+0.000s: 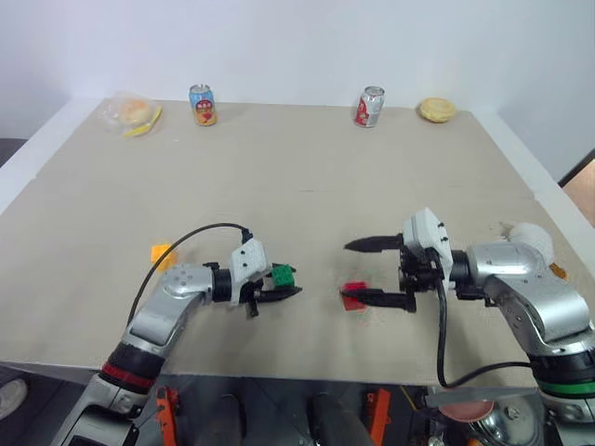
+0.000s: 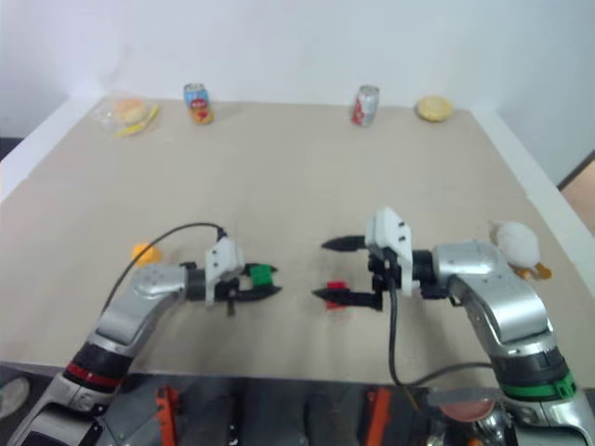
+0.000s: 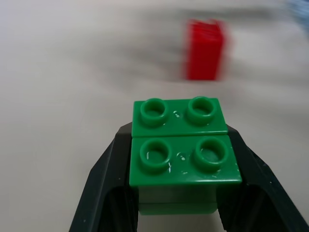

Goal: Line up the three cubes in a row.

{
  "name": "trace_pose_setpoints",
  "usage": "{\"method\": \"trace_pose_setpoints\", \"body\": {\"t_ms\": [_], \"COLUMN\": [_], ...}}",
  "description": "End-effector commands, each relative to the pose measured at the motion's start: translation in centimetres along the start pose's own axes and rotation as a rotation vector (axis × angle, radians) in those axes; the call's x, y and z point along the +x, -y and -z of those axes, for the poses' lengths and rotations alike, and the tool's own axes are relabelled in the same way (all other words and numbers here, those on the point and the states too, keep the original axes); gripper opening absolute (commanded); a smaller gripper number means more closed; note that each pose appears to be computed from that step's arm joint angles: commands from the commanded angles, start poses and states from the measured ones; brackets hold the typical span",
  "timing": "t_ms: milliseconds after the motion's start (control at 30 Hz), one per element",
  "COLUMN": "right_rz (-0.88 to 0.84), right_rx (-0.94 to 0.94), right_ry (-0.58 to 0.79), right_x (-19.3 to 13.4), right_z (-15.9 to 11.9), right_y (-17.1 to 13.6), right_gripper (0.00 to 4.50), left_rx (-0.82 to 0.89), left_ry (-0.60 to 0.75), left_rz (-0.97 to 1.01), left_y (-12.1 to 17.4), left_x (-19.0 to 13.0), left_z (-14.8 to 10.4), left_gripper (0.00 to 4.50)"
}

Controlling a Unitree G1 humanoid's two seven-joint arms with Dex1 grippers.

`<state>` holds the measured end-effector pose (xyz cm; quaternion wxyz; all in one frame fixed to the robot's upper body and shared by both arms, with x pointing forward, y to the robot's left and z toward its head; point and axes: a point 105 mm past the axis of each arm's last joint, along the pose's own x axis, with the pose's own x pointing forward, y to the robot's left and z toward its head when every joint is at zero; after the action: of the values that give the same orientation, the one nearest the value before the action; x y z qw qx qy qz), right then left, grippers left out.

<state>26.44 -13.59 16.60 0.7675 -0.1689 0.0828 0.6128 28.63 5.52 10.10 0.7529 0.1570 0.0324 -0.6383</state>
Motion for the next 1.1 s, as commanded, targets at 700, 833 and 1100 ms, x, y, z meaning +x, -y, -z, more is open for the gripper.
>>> {"method": "trace_pose_setpoints", "body": {"t_ms": [700, 833, 1100], "right_rz": [0.067, 0.07, 0.06], "right_rx": [-0.054, -0.054, -0.061], "right_ry": [0.019, 0.019, 0.034], "right_x": [-1.0, -1.0, -1.1], "right_z": [-1.4, -1.4, -1.9], "right_y": [-0.3, -0.2, 0.1], "right_gripper": [4.5, 4.5, 4.5], "left_rx": [0.074, 0.079, 0.099], "left_ry": [-0.018, -0.007, 0.033], "left_rz": [0.11, 0.102, 0.098], "left_y": [0.2, 0.0, -0.1], "left_x": [3.3, 3.4, 2.6], "left_z": [-0.4, -0.6, -1.7], "left_gripper": [1.38, 2.4, 4.45]}}
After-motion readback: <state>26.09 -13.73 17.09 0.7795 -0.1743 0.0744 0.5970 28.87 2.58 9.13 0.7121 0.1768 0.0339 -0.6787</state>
